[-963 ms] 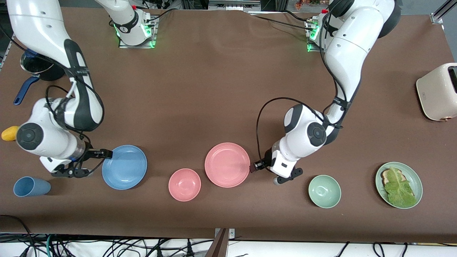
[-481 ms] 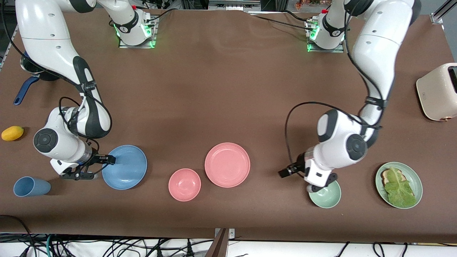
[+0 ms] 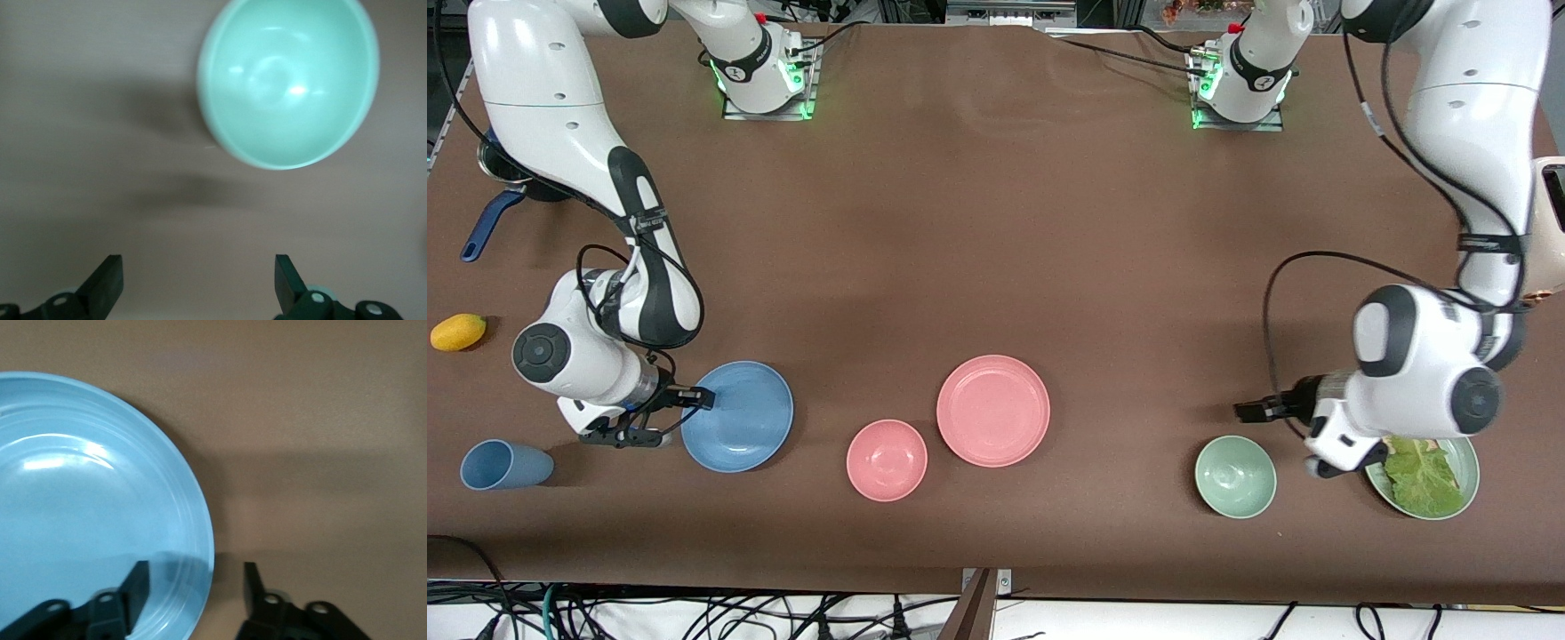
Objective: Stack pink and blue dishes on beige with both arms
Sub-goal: 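Withdraw the left gripper while the right gripper grasps the blue plate rim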
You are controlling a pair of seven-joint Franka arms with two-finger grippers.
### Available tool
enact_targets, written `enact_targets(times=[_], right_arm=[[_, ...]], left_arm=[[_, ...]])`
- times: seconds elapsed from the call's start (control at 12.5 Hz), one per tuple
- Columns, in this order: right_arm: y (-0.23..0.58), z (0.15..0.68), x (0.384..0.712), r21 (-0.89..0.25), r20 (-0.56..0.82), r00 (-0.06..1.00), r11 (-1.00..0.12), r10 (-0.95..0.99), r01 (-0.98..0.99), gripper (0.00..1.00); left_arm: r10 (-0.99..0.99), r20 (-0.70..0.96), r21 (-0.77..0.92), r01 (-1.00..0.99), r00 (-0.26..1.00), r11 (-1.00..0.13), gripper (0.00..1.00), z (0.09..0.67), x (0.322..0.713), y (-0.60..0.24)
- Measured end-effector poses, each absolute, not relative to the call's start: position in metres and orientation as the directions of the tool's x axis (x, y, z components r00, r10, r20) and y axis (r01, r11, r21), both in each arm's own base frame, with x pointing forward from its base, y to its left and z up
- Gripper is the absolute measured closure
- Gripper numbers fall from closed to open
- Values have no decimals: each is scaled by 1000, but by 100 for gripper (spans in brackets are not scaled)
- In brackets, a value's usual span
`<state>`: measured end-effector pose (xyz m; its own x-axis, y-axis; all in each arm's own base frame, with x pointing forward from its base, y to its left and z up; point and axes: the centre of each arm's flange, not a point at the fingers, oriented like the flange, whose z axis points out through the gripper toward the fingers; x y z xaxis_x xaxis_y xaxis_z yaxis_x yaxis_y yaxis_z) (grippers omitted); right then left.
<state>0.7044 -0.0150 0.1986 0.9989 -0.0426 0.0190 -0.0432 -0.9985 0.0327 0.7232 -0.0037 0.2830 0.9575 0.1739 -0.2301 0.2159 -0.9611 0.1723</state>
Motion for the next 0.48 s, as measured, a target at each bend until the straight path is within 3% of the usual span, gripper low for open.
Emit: enact_targets(times=[0.24, 0.32, 0.4, 0.48], right_arm=[[-15, 198, 704, 26, 19, 999, -998, -49, -49, 80], [-15, 198, 704, 24, 19, 999, -998, -50, -51, 81], [-15, 199, 705, 23, 22, 998, -998, -52, -52, 91], [-14, 203, 707, 19, 26, 998, -999, -50, -51, 94]], left_arm=[[62, -224, 141, 95, 973, -985, 0, 332, 708, 66], [36, -216, 130, 65, 976, -989, 0, 354, 701, 81], [21, -206, 101, 43, 978, -994, 0, 377, 692, 87], [10, -187, 61, 21, 982, -998, 0, 407, 680, 80]])
